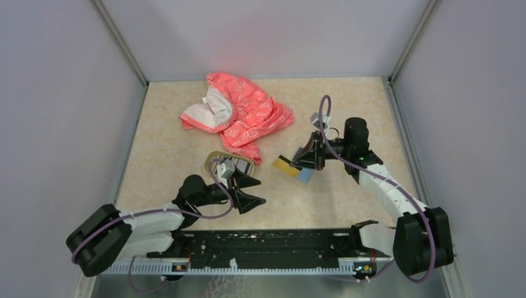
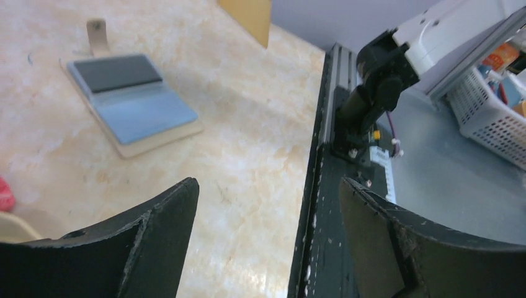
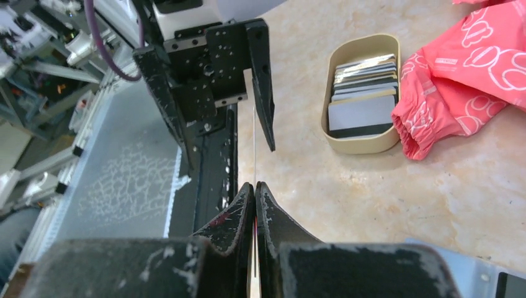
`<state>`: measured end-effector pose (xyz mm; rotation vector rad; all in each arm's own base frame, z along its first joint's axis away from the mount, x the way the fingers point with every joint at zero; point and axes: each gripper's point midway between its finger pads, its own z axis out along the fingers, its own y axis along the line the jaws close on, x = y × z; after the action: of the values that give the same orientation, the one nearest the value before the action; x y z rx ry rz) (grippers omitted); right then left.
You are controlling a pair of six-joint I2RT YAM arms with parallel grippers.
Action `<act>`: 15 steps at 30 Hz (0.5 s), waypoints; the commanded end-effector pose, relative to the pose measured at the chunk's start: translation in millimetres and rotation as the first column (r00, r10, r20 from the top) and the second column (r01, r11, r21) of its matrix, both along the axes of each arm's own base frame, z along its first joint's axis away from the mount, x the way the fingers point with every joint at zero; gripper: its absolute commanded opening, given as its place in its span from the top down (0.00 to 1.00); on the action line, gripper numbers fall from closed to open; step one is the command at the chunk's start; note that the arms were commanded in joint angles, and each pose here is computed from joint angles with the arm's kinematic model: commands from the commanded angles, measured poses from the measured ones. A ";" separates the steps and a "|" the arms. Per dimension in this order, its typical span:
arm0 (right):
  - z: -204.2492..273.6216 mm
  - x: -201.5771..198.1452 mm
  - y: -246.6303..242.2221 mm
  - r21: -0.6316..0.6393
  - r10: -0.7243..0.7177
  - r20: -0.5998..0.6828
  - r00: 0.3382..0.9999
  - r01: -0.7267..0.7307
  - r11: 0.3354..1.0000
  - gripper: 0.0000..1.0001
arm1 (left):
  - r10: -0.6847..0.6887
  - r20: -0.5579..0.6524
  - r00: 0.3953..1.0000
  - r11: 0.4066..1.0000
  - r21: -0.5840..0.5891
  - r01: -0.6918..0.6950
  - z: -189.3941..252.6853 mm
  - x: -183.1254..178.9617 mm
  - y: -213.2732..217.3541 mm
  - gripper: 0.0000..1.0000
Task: Put the credit cards into the card holder
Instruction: Insert the credit card into the card holder.
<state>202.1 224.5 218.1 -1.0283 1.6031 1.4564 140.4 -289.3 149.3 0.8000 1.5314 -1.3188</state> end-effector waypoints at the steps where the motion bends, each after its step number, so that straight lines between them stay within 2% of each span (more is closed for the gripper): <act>1: 39.9 14.1 1.7 0.100 -0.060 0.000 0.998 0.060 0.993 1.00 | 0.075 0.142 0.987 0.961 -0.273 -0.033 76.0 9.0 -10.8 0.11; 9: 37.1 14.0 3.4 0.125 -0.054 -0.078 0.996 0.063 0.990 1.00 | 0.109 0.061 0.992 0.898 -0.434 -0.072 91.3 26.8 -35.7 0.12; 15: 36.3 12.5 3.3 0.124 -0.044 -0.078 0.996 0.054 0.991 1.00 | 0.073 0.042 0.996 0.887 -0.460 -0.045 94.7 35.5 -61.7 0.16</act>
<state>213.2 228.6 245.7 -0.8448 1.6035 1.5712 177.9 -347.1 167.4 0.5519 1.4433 -1.4200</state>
